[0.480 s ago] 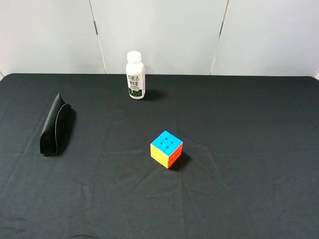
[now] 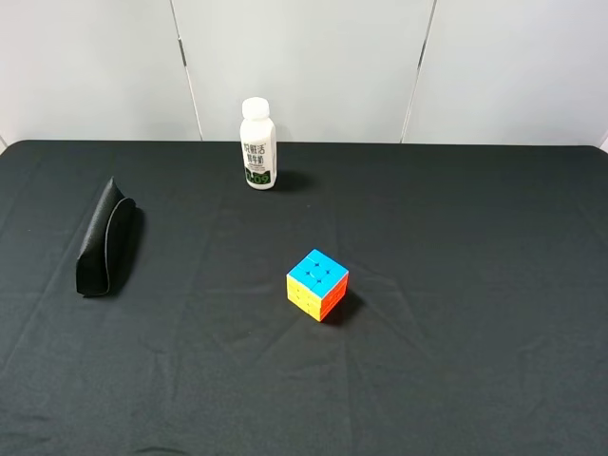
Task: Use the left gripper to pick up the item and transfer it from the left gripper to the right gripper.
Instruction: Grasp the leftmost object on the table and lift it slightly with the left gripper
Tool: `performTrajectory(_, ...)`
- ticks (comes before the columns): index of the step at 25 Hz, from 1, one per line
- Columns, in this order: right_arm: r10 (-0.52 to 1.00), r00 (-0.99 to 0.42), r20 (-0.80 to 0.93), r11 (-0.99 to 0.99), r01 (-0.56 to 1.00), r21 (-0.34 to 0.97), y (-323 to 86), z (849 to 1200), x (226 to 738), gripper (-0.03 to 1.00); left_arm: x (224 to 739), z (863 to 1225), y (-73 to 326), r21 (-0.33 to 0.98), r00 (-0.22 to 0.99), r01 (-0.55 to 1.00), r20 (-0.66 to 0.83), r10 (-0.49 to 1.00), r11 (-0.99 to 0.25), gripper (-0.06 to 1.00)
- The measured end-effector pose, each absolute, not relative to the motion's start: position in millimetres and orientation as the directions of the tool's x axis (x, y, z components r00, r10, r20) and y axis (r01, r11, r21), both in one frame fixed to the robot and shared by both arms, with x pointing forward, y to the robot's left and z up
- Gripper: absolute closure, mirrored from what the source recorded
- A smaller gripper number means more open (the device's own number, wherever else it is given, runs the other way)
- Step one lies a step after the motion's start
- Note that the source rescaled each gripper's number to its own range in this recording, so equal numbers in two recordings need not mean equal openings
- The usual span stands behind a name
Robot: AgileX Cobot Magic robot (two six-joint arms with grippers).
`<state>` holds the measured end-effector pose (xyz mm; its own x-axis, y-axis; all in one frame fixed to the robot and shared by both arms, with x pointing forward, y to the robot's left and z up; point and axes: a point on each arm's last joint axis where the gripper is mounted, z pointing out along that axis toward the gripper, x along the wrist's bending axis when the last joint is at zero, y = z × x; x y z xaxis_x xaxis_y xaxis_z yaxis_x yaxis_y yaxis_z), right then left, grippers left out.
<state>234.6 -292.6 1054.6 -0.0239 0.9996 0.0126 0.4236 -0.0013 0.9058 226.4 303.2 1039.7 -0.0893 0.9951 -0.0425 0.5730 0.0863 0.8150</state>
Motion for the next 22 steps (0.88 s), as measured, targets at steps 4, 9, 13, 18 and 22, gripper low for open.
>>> performTrajectory(4, 1.0, -0.024, 0.013, -0.001, 0.424, 0.906, -292.6, 1054.6, 234.6, -0.03, 226.4, 1039.7, 303.2, 0.815, -0.089, 0.573, -0.043, 0.995, 0.086, -0.04)
performTrajectory(9, 1.0, -0.024, 0.013, -0.001, 0.424, 0.906, -292.6, 1054.6, 234.6, -0.03, 226.4, 1039.7, 303.2, 0.815, -0.089, 0.573, -0.043, 0.995, 0.086, -0.04)
performTrajectory(13, 1.0, -0.024, 0.013, -0.001, 0.424, 0.906, -292.6, 1054.6, 234.6, -0.03, 226.4, 1039.7, 303.2, 0.815, -0.089, 0.573, -0.043, 0.995, 0.086, -0.04)
performTrajectory(18, 1.0, -0.024, 0.013, -0.001, 0.424, 0.906, -292.6, 1054.6, 234.6, -0.03, 226.4, 1039.7, 303.2, 0.815, -0.089, 0.573, -0.043, 0.995, 0.086, -0.04)
performTrajectory(22, 1.0, -0.024, 0.013, -0.001, 0.424, 0.906, -292.6, 1054.6, 234.6, -0.03, 226.4, 1039.7, 303.2, 0.815, -0.089, 0.573, -0.043, 0.995, 0.086, -0.04)
